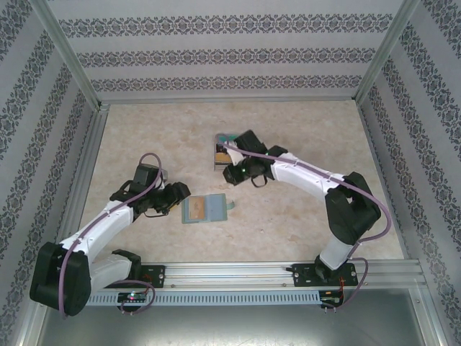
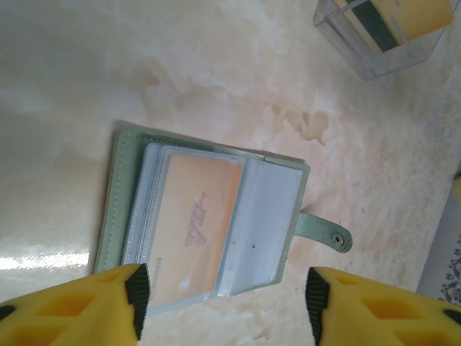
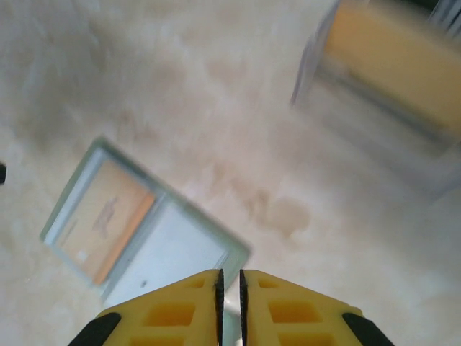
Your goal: Take the credit cards out of the card holder
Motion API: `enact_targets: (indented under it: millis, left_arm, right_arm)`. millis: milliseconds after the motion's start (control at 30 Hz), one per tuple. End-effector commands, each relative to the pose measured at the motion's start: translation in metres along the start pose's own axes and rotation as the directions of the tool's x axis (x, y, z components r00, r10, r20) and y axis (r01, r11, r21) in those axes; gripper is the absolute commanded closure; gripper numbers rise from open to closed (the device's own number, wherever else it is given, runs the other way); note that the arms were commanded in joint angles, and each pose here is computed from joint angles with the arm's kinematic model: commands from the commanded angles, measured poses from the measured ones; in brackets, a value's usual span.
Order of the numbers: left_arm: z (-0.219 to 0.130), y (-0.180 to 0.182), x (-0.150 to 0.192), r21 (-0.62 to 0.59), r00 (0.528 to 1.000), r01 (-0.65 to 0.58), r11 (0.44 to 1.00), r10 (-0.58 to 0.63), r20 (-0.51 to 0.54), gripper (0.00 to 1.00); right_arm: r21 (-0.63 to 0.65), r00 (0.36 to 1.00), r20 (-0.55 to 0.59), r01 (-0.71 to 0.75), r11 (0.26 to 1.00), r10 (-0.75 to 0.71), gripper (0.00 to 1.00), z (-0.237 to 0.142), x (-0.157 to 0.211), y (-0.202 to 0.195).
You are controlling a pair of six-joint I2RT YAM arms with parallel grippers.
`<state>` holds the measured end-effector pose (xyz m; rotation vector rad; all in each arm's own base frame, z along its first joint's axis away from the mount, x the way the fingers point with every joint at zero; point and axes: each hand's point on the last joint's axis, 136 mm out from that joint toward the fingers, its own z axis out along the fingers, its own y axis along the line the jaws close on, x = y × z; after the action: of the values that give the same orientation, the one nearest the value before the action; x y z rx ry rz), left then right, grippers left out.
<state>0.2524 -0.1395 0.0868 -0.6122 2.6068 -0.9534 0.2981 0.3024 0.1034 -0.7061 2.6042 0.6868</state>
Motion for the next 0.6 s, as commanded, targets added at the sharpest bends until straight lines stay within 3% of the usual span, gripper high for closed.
enact_targets:
  millis: [0,233,567]
  left_arm:
    - [0.007,-0.002,0.000,0.038,1.000,-0.007,0.999,0.008,-0.017,0.42]
    - [0.023,0.001,0.009,0.027,0.997,-0.015,1.000,0.017,-0.074,0.43]
    - [0.036,0.005,0.017,0.003,0.993,-0.027,1.000,0.027,-0.111,0.43]
  right_arm:
    - [-0.057,0.982,-0.072,-0.180,0.982,0.175,0.82,0.014,0.027,0.020]
    - [-0.020,0.962,-0.157,-0.231,0.973,0.225,0.84,0.052,0.062,0.027]
    - [0.047,0.953,-0.200,-0.222,0.974,0.227,0.86,0.066,0.078,0.012]
